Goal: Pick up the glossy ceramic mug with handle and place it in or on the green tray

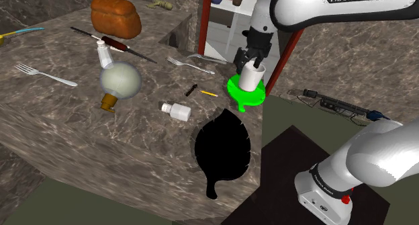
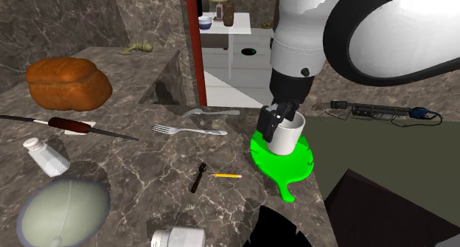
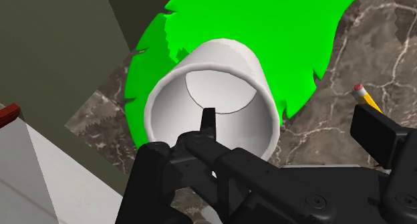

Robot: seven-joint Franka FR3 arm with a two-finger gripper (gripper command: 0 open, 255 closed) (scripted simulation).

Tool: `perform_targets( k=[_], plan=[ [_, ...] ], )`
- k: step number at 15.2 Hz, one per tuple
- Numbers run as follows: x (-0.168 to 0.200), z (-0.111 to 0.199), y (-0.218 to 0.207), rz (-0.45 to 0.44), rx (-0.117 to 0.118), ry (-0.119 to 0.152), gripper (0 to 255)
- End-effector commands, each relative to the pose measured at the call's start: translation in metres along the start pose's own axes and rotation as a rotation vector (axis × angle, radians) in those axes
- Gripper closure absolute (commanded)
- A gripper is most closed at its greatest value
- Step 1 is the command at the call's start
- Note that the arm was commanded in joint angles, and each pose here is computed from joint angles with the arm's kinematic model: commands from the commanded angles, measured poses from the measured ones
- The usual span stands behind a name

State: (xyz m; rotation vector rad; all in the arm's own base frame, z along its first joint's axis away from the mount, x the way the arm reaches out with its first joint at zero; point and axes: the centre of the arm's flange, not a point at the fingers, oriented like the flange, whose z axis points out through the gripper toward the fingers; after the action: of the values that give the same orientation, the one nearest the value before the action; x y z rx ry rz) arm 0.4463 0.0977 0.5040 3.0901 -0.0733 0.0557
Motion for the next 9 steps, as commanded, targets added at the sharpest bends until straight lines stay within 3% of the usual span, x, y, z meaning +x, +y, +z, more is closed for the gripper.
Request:
perform_targets(
  k=[1,9],
  plan=[
    [0.000,-0.024,0.002,0.000,0.000,-0.001,0],
    [0.000,-0.035,0.002,0.000,0.000,-0.001,0]
  ],
)
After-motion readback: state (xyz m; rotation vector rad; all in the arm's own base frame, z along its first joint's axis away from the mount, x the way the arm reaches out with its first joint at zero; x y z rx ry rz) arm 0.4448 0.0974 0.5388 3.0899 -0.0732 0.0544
